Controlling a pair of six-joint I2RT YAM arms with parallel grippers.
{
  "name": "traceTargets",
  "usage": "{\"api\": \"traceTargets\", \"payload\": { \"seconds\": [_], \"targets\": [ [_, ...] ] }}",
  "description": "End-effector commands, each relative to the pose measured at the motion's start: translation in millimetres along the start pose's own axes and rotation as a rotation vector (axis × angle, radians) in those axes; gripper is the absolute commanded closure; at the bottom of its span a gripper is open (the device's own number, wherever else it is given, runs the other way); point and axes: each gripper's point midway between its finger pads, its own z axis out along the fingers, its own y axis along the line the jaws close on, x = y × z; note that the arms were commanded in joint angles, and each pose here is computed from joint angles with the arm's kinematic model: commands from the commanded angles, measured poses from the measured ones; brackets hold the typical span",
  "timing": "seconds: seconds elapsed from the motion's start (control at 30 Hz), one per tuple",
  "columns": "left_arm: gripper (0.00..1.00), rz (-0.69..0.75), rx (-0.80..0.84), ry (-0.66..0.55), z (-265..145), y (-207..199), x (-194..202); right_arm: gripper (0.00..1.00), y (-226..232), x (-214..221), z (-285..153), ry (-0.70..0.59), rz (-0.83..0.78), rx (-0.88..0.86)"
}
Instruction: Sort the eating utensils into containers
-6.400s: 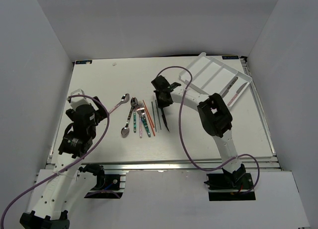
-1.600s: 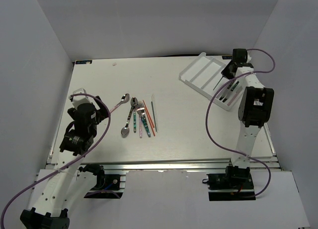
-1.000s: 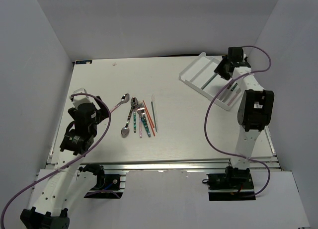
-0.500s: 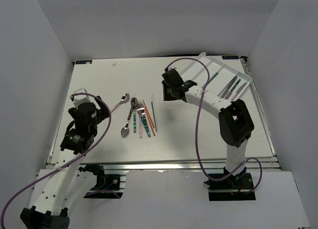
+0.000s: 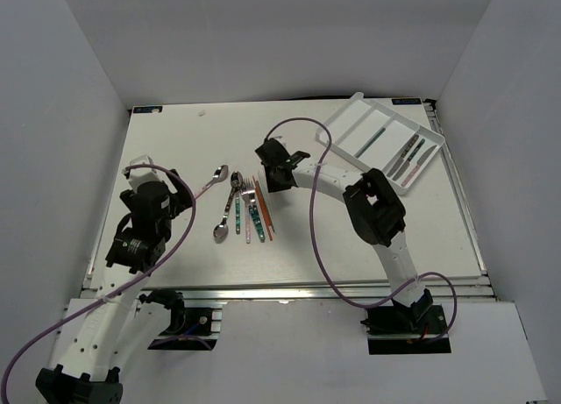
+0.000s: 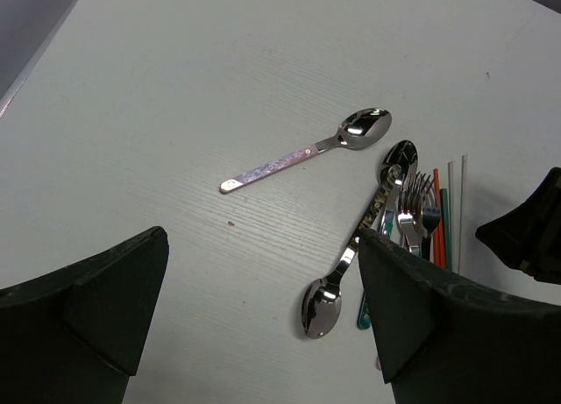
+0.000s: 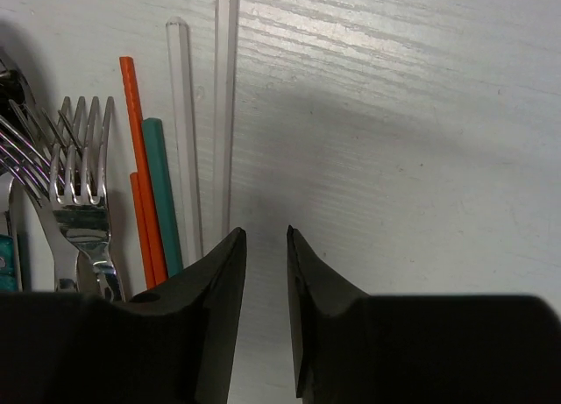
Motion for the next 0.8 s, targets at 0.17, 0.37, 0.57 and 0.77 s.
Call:
{"api": "traceTargets", "payload": {
  "seconds": [0.17, 0.37, 0.57, 0.77],
  "targets": [
    [0.02, -0.001, 0.008, -0.018, -3, 0, -4, 0.69, 6, -13, -9, -0.027, 0.018, 0.007],
    [0.02, -0.001, 0.008, -0.019, -4, 0, -4, 0.69, 19, -19, -16, -0.043, 0.007, -0.017],
    [0.02, -0.004, 0.011, -0.022, -4, 0, -5, 0.68, 25, -17, -15, -0.033, -0.01, -0.024],
    [0.02, -0.002, 0.013, -0.022, -4, 0, -4, 0.69, 24, -11, -5, -0.01, -0.022, -0.007]
  ]
}}
